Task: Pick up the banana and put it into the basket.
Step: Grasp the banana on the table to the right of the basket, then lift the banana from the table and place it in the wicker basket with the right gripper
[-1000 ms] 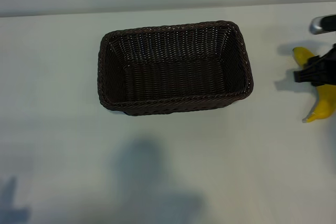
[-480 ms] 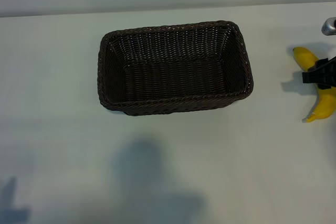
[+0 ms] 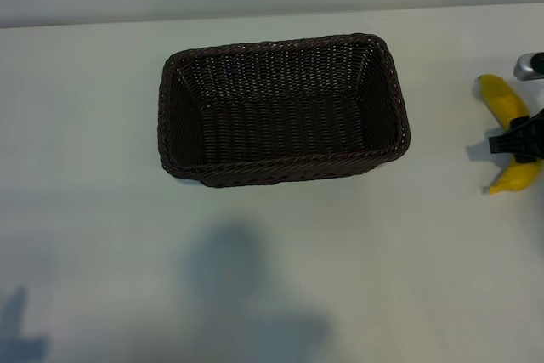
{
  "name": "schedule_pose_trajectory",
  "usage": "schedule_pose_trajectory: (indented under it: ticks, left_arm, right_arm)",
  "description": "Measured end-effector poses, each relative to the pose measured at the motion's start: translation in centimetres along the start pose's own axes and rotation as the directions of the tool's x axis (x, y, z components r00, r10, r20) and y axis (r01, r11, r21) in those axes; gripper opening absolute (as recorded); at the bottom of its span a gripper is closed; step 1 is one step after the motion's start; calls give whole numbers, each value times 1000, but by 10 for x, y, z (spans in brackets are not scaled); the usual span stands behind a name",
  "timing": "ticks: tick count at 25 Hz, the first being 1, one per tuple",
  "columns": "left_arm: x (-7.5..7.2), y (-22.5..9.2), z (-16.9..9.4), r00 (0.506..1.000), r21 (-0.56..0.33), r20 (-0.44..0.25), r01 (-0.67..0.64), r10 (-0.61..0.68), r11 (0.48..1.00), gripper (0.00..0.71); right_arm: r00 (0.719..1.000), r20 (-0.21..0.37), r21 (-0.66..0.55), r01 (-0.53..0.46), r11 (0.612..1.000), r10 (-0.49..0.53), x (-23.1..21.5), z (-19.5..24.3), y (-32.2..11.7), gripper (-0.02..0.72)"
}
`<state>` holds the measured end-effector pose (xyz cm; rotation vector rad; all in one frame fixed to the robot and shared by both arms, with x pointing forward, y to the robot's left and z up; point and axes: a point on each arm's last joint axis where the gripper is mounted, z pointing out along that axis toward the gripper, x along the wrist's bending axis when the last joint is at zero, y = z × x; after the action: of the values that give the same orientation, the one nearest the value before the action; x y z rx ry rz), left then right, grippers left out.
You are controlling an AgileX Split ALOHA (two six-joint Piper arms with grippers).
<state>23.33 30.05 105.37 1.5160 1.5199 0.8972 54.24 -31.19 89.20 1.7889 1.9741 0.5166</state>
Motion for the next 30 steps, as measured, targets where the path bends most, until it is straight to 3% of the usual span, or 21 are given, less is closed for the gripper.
schedule_pose_trajectory:
  ticks: [6, 12, 23, 30]
  left_arm:
    - [0, 0, 0, 1000, 0, 0, -2, 2, 1000, 574]
    - [0, 0, 0, 1000, 0, 0, -2, 2, 1000, 574]
    - [0, 0, 0, 1000, 0, 0, -2, 2, 1000, 574]
    - [0, 0, 0, 1000, 0, 0, -2, 2, 1000, 574]
  right_arm:
    - [1000, 2, 11, 0, 1000, 0, 0, 3, -2, 558]
    - [1000, 5, 11, 0, 1000, 0, 0, 3, -2, 433]
    - [1000, 6, 5, 0, 1000, 0, -1, 2, -1, 433]
    - [1000, -22, -121, 3, 993, -6, 1, -29, 25, 433]
